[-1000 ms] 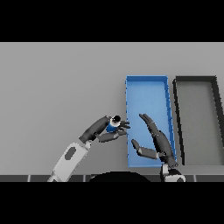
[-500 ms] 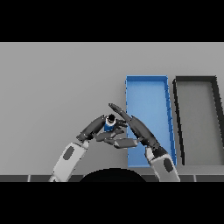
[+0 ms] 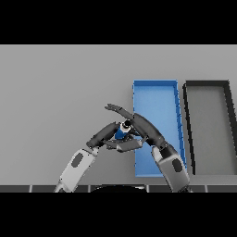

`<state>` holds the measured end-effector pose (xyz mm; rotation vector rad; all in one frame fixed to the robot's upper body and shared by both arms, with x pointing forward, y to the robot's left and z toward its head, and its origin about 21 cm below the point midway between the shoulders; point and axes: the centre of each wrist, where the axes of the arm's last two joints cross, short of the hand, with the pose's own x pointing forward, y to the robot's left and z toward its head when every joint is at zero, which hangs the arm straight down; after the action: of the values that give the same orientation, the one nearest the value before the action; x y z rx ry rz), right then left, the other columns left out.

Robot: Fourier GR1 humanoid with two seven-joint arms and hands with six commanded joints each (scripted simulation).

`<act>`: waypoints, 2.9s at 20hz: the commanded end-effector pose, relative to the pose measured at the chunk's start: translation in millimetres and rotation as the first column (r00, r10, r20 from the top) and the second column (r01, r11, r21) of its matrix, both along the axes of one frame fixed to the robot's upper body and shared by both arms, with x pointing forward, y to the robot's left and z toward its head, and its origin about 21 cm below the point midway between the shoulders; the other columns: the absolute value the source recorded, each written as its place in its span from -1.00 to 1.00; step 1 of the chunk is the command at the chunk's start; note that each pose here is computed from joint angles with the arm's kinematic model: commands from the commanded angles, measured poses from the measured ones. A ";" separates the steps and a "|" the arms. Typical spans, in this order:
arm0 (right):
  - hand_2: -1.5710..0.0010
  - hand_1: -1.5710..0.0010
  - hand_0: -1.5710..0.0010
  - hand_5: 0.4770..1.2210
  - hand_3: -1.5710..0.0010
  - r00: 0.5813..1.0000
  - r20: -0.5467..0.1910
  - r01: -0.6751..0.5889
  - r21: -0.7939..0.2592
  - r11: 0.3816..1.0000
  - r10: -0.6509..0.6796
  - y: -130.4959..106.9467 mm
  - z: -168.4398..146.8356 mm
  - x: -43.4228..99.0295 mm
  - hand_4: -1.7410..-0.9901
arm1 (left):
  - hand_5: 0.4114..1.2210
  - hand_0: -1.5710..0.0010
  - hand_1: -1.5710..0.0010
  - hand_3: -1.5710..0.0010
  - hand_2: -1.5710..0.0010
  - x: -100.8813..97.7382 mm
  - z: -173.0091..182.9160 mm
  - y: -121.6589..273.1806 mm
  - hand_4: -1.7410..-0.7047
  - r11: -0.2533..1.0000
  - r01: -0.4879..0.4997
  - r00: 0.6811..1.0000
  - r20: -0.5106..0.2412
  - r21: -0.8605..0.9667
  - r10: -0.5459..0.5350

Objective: Pick up the blue pipe and place it into the blue bin.

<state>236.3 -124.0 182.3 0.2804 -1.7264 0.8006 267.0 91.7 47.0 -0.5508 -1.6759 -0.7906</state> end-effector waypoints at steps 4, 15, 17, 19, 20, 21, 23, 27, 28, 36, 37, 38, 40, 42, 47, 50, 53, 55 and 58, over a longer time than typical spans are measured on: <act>-0.16 -0.12 -0.12 -0.89 0.03 0.999 0.006 -0.041 0.001 0.999 0.041 10.8 -2.7 5.8 -0.27 | 1.00 -1.00 -1.00 -1.00 -1.00 -3.3 -0.4 -2.0 -0.77 1.000 -0.008 1.000 -0.016 0.030 0.008; -0.93 -0.92 -0.92 0.74 -0.86 0.996 0.030 -0.085 0.088 0.992 0.083 23.7 -8.8 5.6 -0.92 | 1.00 -1.00 -1.00 -0.82 -1.00 -0.5 3.9 0.9 -0.97 0.998 0.019 0.999 -0.025 -0.061 -0.020; -0.95 -0.95 -0.95 0.84 -0.91 0.997 0.026 -0.076 0.101 0.992 0.074 25.3 -7.7 3.9 -0.95 | 1.00 -1.00 -1.00 -0.82 -1.00 -0.6 4.9 1.0 -0.98 0.998 0.013 1.000 -0.012 -0.057 -0.014; -0.97 -0.97 -0.97 0.89 -0.94 0.998 0.035 -0.056 0.115 0.992 0.052 25.4 -8.0 2.2 -0.97 | 1.00 -1.00 -1.00 -0.81 -1.00 -1.1 5.3 -1.7 -0.98 0.998 0.000 1.000 0.010 -0.057 0.001; -0.98 -0.98 -0.98 0.92 -0.95 0.997 0.052 -0.054 0.122 0.991 0.048 24.8 -7.9 1.0 -0.97 | 1.00 -1.00 -1.00 -0.85 -1.00 -2.6 7.1 -0.1 -0.97 0.999 -0.016 0.999 0.041 -0.049 0.018; -0.98 -0.98 -0.98 0.93 -0.96 0.997 0.068 -0.047 0.124 0.991 0.038 24.9 -10.9 -1.1 -0.98 | 1.00 -0.86 -0.71 -0.48 -0.65 -1.7 7.7 1.5 -0.73 0.999 -0.030 0.998 0.054 -0.018 0.031; -0.99 -0.99 -0.99 0.96 -0.98 0.998 0.056 -0.039 0.118 0.992 0.033 26.7 -8.4 -1.0 -0.99 | 1.00 -0.19 -0.09 0.05 -0.05 1.1 6.7 8.8 -0.29 1.000 0.027 0.998 0.052 0.002 -0.027; -1.00 -0.99 -0.99 0.98 -0.99 1.000 0.018 -0.007 0.101 0.995 0.005 31.0 -6.8 -2.3 -0.99 | 0.52 0.51 0.55 0.61 0.57 1.6 4.3 10.4 0.27 0.997 0.051 0.997 0.056 0.066 -0.055; -1.00 -1.00 -1.00 0.99 -0.99 1.000 0.031 -0.009 0.100 0.995 0.006 30.4 -8.3 -3.1 -1.00 | 0.30 0.61 0.64 0.69 0.65 2.3 4.8 13.7 0.34 0.996 0.030 0.999 0.035 0.082 -0.033; -1.00 -1.00 -1.00 1.00 -1.00 0.999 0.051 -0.019 0.159 0.987 0.012 31.4 -6.1 -1.5 -1.00 | -0.75 0.93 0.94 0.95 0.94 -1.0 0.0 11.6 0.53 0.993 -0.008 0.999 -0.032 0.119 0.012; -1.00 -1.00 -1.00 1.00 -1.00 0.999 0.041 -0.034 0.193 0.981 0.027 28.8 -6.0 -3.6 -1.00 | -0.79 0.95 0.95 0.96 0.95 0.0 1.6 12.8 0.55 0.992 -0.019 0.999 -0.028 0.121 0.022; -1.00 -1.00 -1.00 1.00 -1.00 0.999 0.020 -0.044 0.227 0.973 0.040 29.5 -1.6 -3.1 -1.00 | -0.82 0.96 0.96 0.97 0.96 1.2 0.4 16.0 0.57 0.991 -0.023 0.999 -0.029 0.130 0.027; -1.00 -1.00 -1.00 1.00 -1.00 0.999 -0.004 -0.034 0.283 0.958 0.037 28.1 14.3 0.7 -1.00 | -0.84 0.97 0.98 0.98 0.98 0.9 -0.6 13.1 0.59 0.991 -0.017 0.999 -0.033 0.132 0.021; -1.00 -1.00 -1.00 1.00 -1.00 0.999 -0.002 -0.046 0.329 0.943 0.049 20.3 30.8 -1.5 -1.00 | -0.87 0.98 0.98 0.99 0.98 0.6 -3.0 15.0 0.61 0.989 -0.014 0.999 -0.050 0.145 0.021; -1.00 -1.00 -1.00 1.00 -1.00 0.994 0.077 -0.097 0.398 0.912 0.073 -2.0 91.9 14.6 -1.00 | -0.94 0.99 0.99 1.00 1.00 0.6 -1.5 14.0 0.61 0.989 -0.008 0.998 -0.056 0.146 0.016; -1.00 -1.00 -1.00 1.00 -1.00 0.981 0.150 0.045 0.429 0.902 -0.120 -31.5 127.8 24.5 -1.00 | -0.95 1.00 1.00 1.00 1.00 0.7 0.2 11.7 0.62 0.987 -0.015 0.998 -0.066 0.160 0.026; -1.00 -1.00 -1.00 1.00 -1.00 0.953 0.114 0.205 0.435 0.877 -0.280 -63.0 139.2 40.6 -1.00 | -0.97 1.00 1.00 1.00 1.00 0.9 4.5 17.2 0.64 0.985 -0.024 0.998 -0.050 0.169 0.032; -1.00 -1.00 -1.00 1.00 -1.00 0.933 0.085 0.281 0.437 0.854 -0.351 -83.6 140.3 47.9 -1.00 | -0.99 1.00 1.00 1.00 1.00 1.3 0.3 17.1 0.64 0.985 -0.024 0.998 -0.056 0.173 0.034; -1.00 -1.00 -1.00 1.00 -1.00 0.894 0.029 0.404 0.384 0.831 -0.448 -120.7 117.6 46.5 -1.00 | -1.00 1.00 1.00 1.00 1.00 1.6 1.0 17.2 0.67 0.985 -0.026 0.999 -0.033 0.172 0.032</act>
<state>283.0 -245.0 299.5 0.0857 -1.9504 0.1607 268.6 109.0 48.0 -0.4176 -1.5633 -0.8888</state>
